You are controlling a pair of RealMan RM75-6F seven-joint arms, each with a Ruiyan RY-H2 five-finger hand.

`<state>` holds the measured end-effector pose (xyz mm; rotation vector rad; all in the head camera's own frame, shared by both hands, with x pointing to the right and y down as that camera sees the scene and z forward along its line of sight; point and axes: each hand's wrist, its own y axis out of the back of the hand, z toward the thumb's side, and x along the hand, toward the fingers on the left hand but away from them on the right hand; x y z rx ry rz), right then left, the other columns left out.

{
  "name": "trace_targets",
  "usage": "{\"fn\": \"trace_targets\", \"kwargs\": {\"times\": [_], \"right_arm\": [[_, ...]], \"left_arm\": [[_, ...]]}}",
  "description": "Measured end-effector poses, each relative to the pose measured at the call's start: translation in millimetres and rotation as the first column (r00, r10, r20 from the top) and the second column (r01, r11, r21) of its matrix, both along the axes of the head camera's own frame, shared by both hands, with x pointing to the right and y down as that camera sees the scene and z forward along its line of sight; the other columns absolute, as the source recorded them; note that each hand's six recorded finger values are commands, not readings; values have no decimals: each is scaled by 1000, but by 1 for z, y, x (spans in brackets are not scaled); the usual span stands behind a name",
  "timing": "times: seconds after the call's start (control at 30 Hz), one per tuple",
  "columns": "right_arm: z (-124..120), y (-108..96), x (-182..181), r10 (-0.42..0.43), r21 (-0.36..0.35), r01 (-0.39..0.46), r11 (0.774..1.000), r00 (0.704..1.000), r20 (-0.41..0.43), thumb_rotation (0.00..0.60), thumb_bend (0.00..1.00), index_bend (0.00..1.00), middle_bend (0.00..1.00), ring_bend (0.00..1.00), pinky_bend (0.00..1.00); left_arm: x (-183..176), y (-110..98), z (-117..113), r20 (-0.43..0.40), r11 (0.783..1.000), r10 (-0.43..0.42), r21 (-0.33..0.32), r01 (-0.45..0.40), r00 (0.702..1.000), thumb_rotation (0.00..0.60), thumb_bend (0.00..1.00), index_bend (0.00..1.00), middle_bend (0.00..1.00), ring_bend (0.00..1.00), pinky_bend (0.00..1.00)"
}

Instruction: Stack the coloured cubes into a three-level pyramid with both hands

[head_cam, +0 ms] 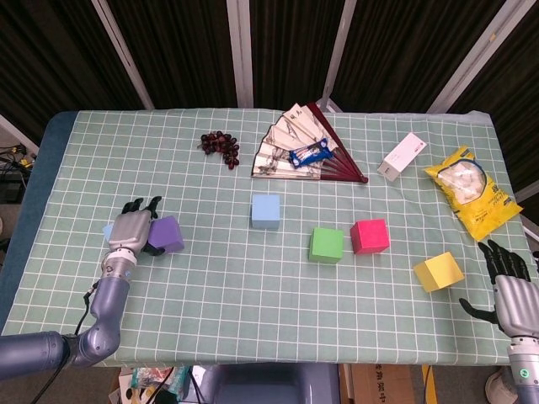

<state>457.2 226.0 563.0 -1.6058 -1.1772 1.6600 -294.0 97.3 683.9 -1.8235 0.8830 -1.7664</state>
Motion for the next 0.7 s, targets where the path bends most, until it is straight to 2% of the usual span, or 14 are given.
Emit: {"fn": "trace_targets", "kwargs": {"times": [0.1,0.2,0.47,0.7], "right_arm": [[0,0,0,2,0,-2,1000,1000,1,600,218,0,0,0,0],[0,0,0,2,-1,-2,1000,1000,1,600,218,0,0,0,0],[0,0,0,2,-3,-2,1000,1000,3,600,218,0,0,0,0],[0,0,1,6,-1,-6,1000,1000,2,600,218,0,0,0,0]], "left_arm": [[4,0,3,-8,1000,1,2,-1,1000,600,329,0,344,35,19],[6,0,3,-13,1000,4,8,-4,1000,600,354,0,351,35,20],[22,-13,-2,-37,997,51,61,-49,998,600,359,0,351,35,19],[53,-33,-1,-72,987,144,78,-139,987,600,359,0,346,35,19]]}}
